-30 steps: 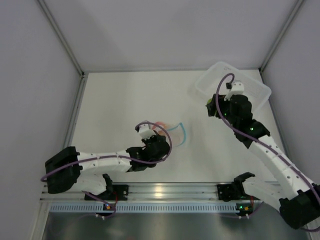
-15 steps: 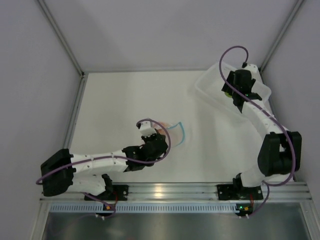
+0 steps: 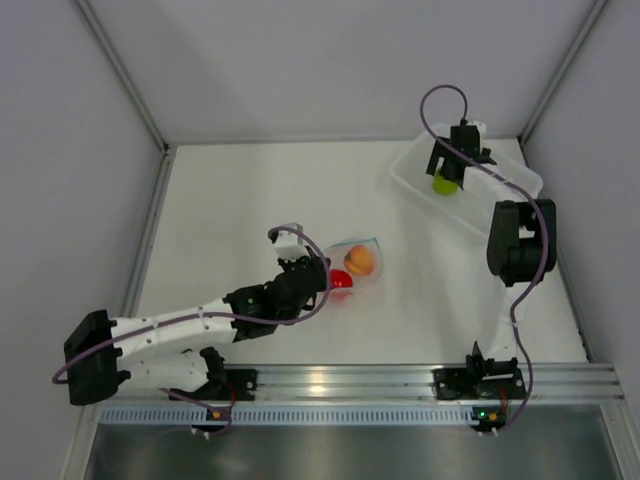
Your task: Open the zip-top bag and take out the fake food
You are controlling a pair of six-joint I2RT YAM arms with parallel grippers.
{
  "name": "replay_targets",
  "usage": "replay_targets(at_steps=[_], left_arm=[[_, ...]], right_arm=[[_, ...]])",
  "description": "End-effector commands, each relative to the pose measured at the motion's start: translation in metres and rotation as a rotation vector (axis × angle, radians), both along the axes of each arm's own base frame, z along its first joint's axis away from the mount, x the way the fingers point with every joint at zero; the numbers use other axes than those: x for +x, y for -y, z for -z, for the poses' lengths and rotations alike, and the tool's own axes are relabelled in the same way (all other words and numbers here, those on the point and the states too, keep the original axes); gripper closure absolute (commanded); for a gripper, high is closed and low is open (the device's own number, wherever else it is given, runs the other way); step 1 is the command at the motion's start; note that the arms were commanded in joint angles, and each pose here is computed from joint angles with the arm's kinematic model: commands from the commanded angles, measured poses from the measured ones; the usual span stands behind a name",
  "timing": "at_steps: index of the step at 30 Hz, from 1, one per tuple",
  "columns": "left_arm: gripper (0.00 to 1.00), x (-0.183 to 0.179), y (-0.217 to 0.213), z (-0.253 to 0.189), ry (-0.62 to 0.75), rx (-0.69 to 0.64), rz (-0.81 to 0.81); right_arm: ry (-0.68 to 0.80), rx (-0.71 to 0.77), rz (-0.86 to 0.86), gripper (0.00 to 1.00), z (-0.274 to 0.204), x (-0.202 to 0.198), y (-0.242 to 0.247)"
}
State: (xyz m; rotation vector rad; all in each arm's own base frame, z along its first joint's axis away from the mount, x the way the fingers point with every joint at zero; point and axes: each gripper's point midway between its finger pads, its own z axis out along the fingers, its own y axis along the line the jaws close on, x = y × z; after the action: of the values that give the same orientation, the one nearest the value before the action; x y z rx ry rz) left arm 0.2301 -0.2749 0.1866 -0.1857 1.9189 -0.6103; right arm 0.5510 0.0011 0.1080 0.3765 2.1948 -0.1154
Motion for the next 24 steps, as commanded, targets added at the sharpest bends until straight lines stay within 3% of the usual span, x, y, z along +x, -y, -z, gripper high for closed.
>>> replay_targets(at_steps=[1,7,10,13,14,18,24], left_arm=[[1.0,0.003,-0.006,-0.022,0.047,-0.035,-0.003],[1.0,0.005,-0.013,-0.027,0.057,-0.049,-0.013],[1.0,0.007,-0.012,-0.027,0.051,-0.056,-0.021],[1.0,0.007,-0.008,-0.027,0.038,-0.081,-0.022],[1.0,0.008,-0.007,-0.03,0.037,-0.093,-0.026],[1.0,0.013,-0.004,-0.035,0.042,-0.093,-0.038],[1.0,0.017,0.003,-0.05,0.057,-0.109,-0.038]], right_arm=[[0.066,0.015,-0.003,0.01,-0.041,0.006,0.004],[0.24,0.07,0.017,0.01,-0.114,-0.015,0.001],[0.365,0.228,0.048,0.01,-0.157,-0.035,-0.011],[0.485,0.43,-0.252,0.01,-0.19,-0.064,-0.065],[0.603,0.5,-0.383,0.01,-0.22,-0.073,-0.084],[0.578,0.801,-0.548,0.16,-0.218,-0.145,-0.127],[0.387,0.761,-0.544,0.24,-0.151,-0.226,-0.171]])
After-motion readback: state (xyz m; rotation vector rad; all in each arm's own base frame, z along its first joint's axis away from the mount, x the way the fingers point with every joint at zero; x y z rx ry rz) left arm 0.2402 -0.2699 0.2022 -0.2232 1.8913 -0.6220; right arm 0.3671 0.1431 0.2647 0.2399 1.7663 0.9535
